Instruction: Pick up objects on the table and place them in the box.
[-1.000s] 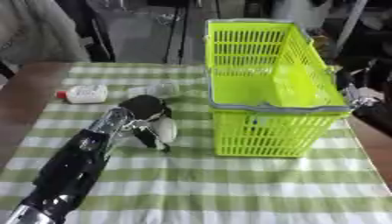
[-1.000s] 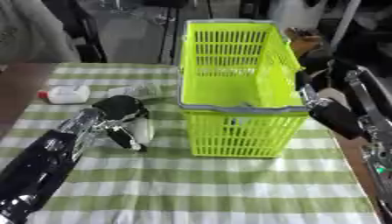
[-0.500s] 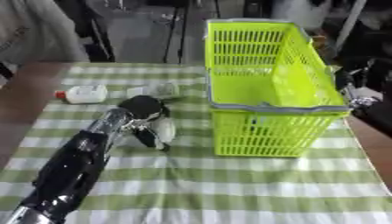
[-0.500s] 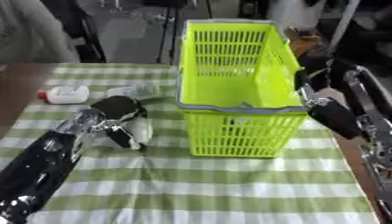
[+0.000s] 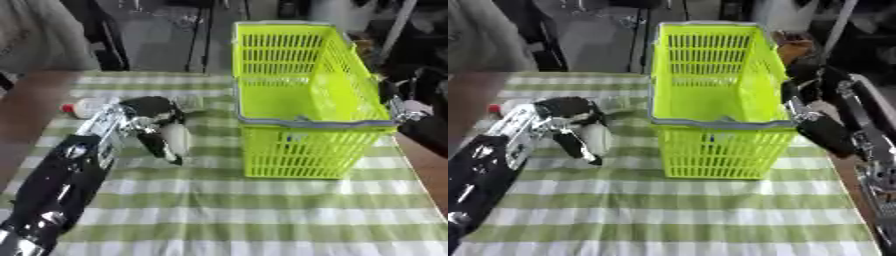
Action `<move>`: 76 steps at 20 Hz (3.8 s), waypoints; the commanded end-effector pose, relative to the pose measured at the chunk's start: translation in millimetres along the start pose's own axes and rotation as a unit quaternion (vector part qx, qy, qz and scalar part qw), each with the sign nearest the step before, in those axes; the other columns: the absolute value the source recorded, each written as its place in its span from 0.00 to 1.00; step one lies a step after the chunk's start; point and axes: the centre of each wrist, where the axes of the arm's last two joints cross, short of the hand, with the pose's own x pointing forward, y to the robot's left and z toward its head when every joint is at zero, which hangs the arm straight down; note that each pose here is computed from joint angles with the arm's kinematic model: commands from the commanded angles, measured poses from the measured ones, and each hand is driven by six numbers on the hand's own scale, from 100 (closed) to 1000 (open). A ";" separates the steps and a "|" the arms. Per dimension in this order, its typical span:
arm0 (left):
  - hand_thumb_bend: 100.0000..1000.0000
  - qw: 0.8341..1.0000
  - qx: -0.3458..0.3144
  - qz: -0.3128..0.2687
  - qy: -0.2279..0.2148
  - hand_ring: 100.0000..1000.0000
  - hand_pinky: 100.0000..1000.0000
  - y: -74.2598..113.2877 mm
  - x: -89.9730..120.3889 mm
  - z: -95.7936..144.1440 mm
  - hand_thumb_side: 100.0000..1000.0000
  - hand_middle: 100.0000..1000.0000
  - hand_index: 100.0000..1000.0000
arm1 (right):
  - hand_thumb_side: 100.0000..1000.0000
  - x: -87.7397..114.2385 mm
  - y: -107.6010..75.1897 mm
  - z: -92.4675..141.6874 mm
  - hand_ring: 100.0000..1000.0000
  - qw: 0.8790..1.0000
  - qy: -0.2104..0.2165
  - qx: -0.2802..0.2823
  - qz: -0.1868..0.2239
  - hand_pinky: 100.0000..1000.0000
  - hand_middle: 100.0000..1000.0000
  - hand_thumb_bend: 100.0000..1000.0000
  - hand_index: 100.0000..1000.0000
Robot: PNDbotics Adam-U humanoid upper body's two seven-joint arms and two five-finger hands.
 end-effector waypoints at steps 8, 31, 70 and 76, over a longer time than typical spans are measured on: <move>0.18 0.979 0.173 0.108 0.003 0.42 0.54 67.8 4.1 27.9 0.32 0.23 0.43 | 0.51 2.4 -8.1 -2.2 0.50 1.000 -0.007 -0.008 0.008 0.52 0.57 0.15 0.76; 0.09 0.977 0.119 -0.003 -0.177 0.99 0.91 60.6 101.1 -40.6 1.00 1.00 1.00 | 0.51 7.2 -2.0 -6.8 0.50 1.000 -0.021 0.011 0.001 0.52 0.57 0.15 0.76; 0.28 0.742 0.494 0.452 -0.032 0.75 0.64 -21.5 3.6 150.8 0.96 0.78 0.79 | 0.51 2.6 -12.5 -3.7 0.50 1.000 -0.009 -0.013 0.015 0.52 0.58 0.14 0.76; 0.27 0.747 0.487 0.451 -0.034 0.75 0.64 -26.4 3.2 151.8 0.96 0.78 0.79 | 0.51 2.7 -12.8 -3.7 0.50 1.000 -0.009 -0.013 0.015 0.52 0.58 0.14 0.76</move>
